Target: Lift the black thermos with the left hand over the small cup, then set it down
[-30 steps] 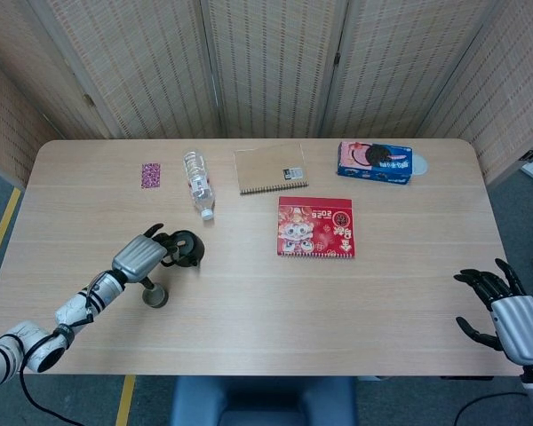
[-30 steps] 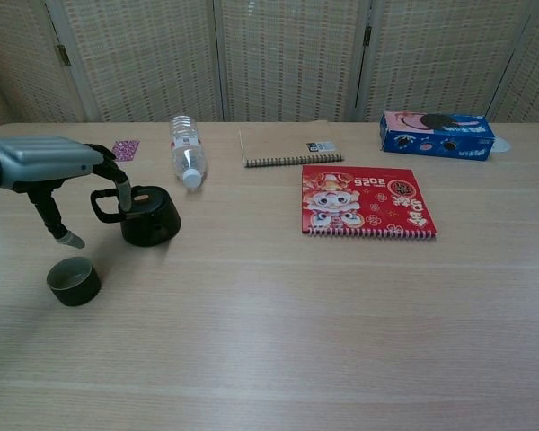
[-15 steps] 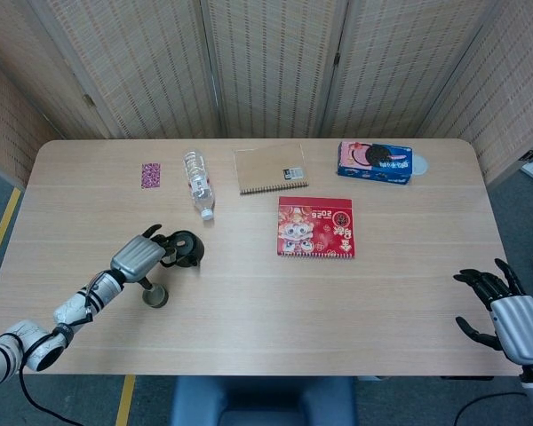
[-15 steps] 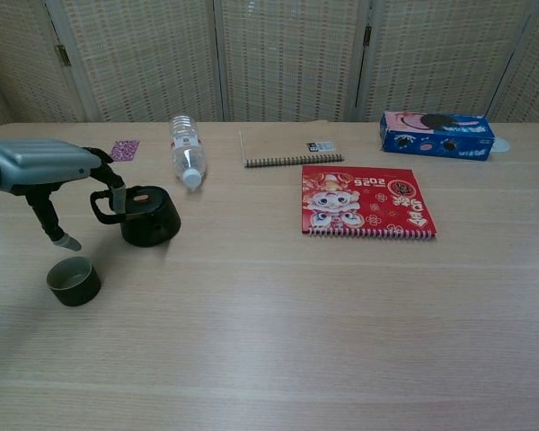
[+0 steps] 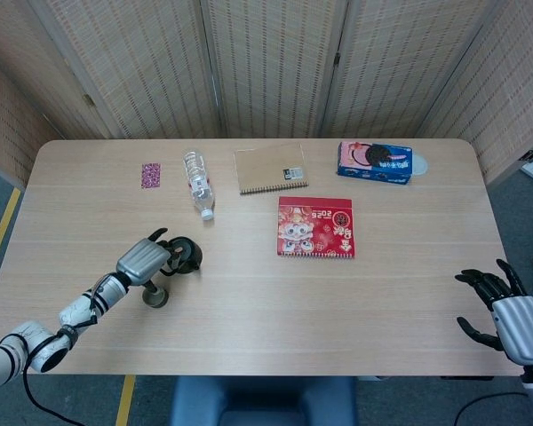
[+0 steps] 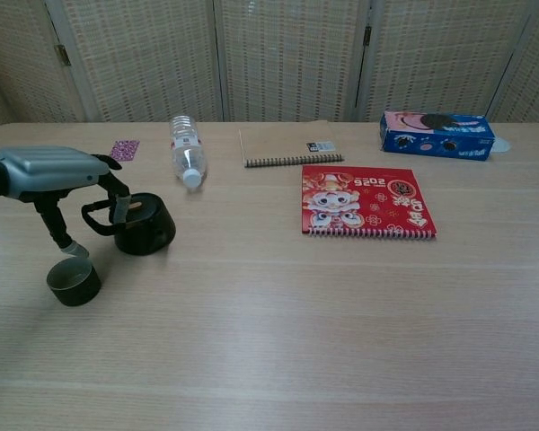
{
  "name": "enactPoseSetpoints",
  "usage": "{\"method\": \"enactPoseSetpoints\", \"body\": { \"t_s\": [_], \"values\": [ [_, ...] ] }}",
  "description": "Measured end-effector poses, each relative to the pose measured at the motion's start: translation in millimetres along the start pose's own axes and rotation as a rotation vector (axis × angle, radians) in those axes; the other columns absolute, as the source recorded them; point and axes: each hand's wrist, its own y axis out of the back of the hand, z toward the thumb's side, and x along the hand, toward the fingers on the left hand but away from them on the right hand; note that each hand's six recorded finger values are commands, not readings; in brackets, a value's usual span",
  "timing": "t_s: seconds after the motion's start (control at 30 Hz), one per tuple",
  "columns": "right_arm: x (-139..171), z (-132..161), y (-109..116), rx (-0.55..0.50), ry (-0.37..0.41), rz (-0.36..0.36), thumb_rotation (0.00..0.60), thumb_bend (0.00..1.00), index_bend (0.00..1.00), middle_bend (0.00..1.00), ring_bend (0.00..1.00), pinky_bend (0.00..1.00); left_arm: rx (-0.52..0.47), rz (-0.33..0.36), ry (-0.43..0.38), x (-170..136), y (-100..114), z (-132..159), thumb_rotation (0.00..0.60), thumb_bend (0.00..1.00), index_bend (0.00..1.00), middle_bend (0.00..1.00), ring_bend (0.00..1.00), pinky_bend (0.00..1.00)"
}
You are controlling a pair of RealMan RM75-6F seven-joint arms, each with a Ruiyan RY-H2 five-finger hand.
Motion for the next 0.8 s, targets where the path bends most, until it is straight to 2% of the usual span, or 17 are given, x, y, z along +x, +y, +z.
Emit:
{"method": "enactPoseSetpoints", "body": {
  "t_s": [0.3,0.8],
  "values": [
    [-2,0,-1,-0.001,0.003,0.002,0.600,0.27,0.23,0.26,0.24,0.04,-0.020,-0.001,0.015,-4,0,-3,0.600,0.17,0.48,0.49,0.36,0.00],
    [-1,0,-1,-0.003,-0.001,0.002,0.600,0.27,0.23,0.26,0.24,0.04,-0.047,-0.026,0.033,-6,-11,-3,0.600,0.17,0.48,0.49,0.36,0.00]
  ]
}}
